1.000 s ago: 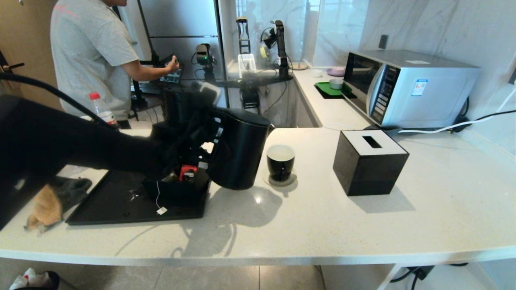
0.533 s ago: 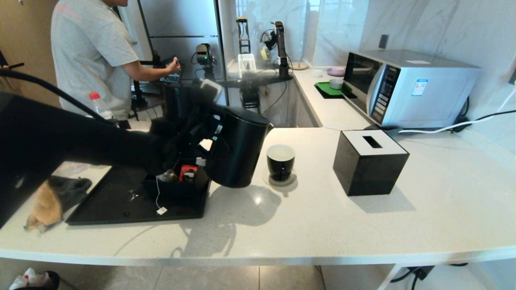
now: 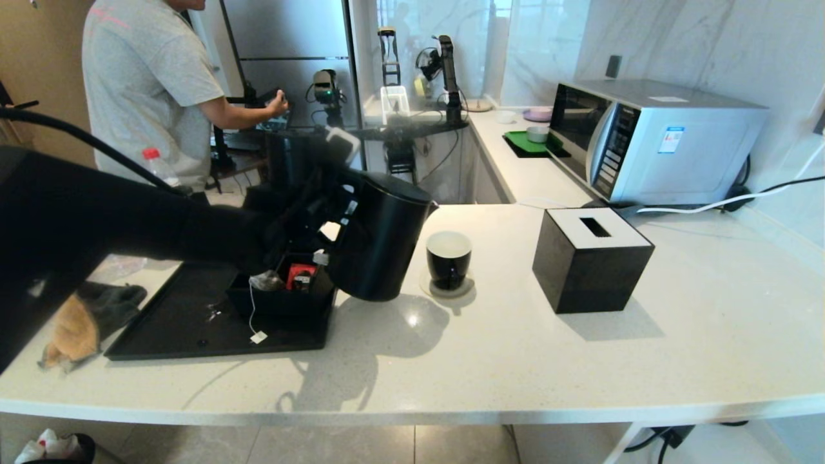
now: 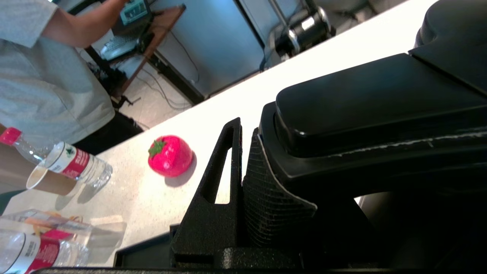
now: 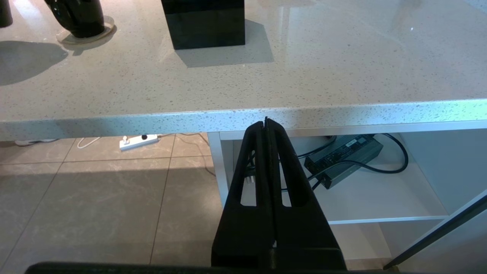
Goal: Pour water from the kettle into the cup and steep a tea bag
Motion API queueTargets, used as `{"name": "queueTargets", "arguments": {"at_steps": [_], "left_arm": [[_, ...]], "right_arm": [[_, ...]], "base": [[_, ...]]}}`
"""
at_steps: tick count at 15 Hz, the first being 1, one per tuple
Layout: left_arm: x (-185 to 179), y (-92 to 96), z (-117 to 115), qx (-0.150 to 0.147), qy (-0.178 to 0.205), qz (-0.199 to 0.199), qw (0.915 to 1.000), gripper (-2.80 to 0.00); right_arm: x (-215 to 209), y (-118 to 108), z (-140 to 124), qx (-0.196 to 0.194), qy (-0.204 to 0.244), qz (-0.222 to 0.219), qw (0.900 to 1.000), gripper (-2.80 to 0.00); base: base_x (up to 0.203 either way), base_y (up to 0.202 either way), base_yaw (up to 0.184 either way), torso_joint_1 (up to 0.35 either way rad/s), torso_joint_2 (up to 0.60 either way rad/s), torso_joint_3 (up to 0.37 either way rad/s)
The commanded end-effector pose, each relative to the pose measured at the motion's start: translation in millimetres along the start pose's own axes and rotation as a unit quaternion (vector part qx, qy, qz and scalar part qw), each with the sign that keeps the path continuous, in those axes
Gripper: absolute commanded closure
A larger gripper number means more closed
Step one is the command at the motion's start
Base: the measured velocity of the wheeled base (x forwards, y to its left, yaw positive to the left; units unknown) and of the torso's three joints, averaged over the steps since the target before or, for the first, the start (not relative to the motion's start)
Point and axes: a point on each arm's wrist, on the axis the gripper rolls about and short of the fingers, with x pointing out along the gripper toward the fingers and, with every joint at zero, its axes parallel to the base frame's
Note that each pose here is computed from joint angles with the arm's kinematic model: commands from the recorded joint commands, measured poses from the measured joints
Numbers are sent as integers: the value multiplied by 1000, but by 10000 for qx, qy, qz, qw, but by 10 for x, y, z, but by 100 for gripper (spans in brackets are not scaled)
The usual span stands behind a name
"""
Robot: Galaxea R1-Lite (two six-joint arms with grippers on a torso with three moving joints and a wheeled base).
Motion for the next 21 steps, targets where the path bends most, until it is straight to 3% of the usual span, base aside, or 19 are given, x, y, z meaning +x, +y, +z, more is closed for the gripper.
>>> {"name": "queueTargets", "arguments": {"at_steps": [1,21], "left_arm": [[9,6,22,42,7,11,10000,0],[294,-131,35,721,-42,37,9974,0]], "right_arm": [[1,0,-1,-4,12,1,10000,0],[1,0,-1,4,12,1,10000,0]], "base": [[0,0,0,0,0,0],[0,0,0,0,0,0]]}}
